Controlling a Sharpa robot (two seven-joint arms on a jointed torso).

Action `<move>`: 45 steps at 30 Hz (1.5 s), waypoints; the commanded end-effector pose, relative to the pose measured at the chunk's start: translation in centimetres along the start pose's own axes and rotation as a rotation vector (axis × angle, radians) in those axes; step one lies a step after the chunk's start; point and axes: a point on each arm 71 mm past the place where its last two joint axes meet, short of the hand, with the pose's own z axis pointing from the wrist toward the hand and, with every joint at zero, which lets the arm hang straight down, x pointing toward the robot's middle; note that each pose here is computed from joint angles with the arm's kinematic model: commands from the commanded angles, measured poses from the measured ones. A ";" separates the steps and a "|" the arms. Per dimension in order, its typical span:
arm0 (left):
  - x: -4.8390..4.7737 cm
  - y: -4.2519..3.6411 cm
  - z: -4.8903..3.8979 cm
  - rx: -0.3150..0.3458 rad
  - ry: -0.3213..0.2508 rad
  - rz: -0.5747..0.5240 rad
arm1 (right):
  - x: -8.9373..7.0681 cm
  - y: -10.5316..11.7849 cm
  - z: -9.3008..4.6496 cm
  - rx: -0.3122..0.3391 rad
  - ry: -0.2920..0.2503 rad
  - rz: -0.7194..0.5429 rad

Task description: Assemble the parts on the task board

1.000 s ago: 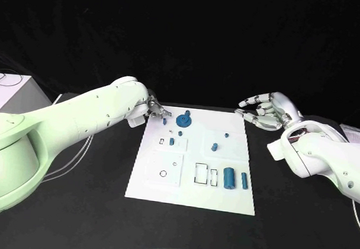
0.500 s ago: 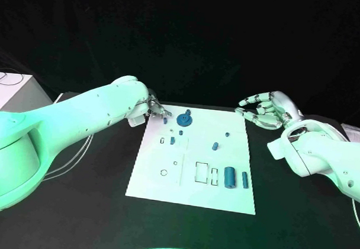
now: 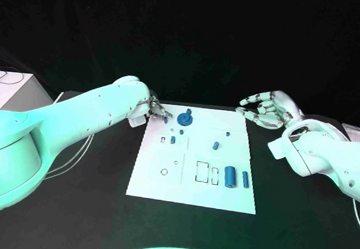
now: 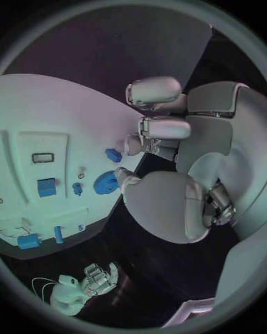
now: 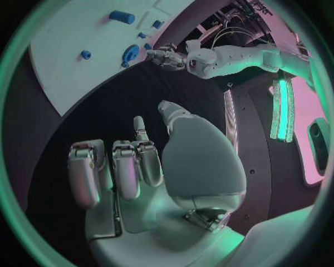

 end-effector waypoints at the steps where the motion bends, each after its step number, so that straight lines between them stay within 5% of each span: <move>1: 0.21 -0.25 -0.04 0.011 0.021 0.005 | 0.1 0.1 0.0 -0.013 0.013 0.001; 45: 0.39 -0.79 -0.54 0.061 0.021 -0.061 | 0.1 0.2 0.1 -0.017 0.006 0.004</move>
